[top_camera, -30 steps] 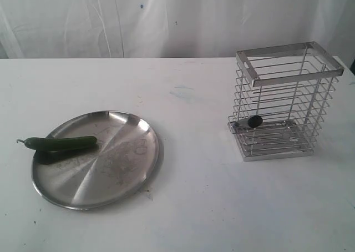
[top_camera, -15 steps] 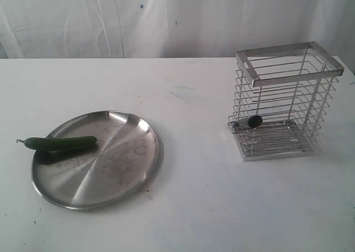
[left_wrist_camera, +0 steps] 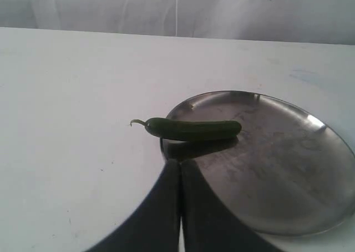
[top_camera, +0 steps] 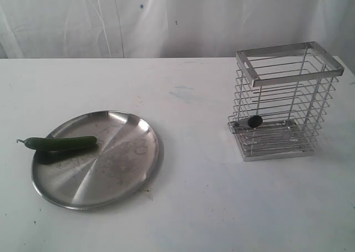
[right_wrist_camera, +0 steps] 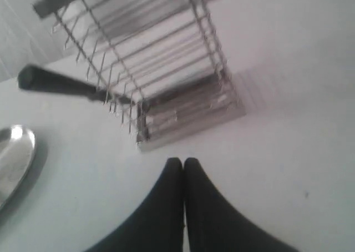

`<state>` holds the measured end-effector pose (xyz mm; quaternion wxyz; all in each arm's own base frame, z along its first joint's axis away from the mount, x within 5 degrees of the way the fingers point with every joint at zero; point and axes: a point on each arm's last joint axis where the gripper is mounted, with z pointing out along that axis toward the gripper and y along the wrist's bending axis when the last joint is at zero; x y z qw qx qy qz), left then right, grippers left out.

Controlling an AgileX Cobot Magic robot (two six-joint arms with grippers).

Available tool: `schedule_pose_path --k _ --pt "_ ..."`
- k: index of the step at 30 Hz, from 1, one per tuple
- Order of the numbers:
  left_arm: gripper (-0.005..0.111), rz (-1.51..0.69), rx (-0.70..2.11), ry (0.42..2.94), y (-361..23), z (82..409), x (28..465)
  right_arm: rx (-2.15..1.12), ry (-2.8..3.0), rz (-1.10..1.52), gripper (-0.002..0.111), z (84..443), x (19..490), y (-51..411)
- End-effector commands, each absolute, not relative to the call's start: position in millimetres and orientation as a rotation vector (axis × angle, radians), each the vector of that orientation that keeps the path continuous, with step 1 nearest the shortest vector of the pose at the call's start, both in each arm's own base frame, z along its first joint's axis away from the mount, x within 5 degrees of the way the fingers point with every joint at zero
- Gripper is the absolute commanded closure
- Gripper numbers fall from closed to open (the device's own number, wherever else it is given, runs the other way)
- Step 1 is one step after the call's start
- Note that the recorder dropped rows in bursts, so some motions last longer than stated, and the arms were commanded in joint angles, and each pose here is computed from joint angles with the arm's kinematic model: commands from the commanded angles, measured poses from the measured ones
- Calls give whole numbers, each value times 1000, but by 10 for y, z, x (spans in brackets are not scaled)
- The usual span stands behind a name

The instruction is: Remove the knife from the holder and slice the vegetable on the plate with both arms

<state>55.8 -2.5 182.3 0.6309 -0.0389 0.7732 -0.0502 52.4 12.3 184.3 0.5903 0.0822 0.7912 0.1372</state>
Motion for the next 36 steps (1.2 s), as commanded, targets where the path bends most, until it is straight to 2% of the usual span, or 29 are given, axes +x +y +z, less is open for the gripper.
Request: schedule_pose_path --k 1,4,11,13,16,19,21,22,24,25,27,36 --pt "107 -124 -100 1767 -25 1807 558 470 1464 469 108 2100 564 -1" --pt "107 -124 -100 1767 -25 1807 558 629 1276 589 108 2210 547 -78" --pt "107 -124 -100 1767 -25 1807 558 646 1058 537 108 2364 486 -189" --pt "107 -124 -100 1767 -25 1807 558 518 1179 511 108 2492 482 -88" --pt "107 -122 -99 1767 -25 1807 558 228 1498 439 108 3102 390 107" --pt "107 -122 -99 1767 -25 1807 558 -164 1911 379 107 3553 654 298" --pt "107 -122 -99 1767 -25 1807 558 -276 2083 409 95 3728 948 379" --pt "107 -122 -99 1767 -25 1807 558 -239 2123 452 81 3758 1129 408" --pt "107 -121 -97 1767 -25 1807 558 8 2218 698 49 3660 1470 528" --pt "107 -121 -97 1767 -25 1807 558 59 2287 782 37 3559 1631 599" --pt "107 -121 -97 1767 -25 1807 558 89 2361 853 34 3443 1774 675" --pt "107 -121 -97 1767 -25 1807 558 266 2453 864 34 3169 2129 708"
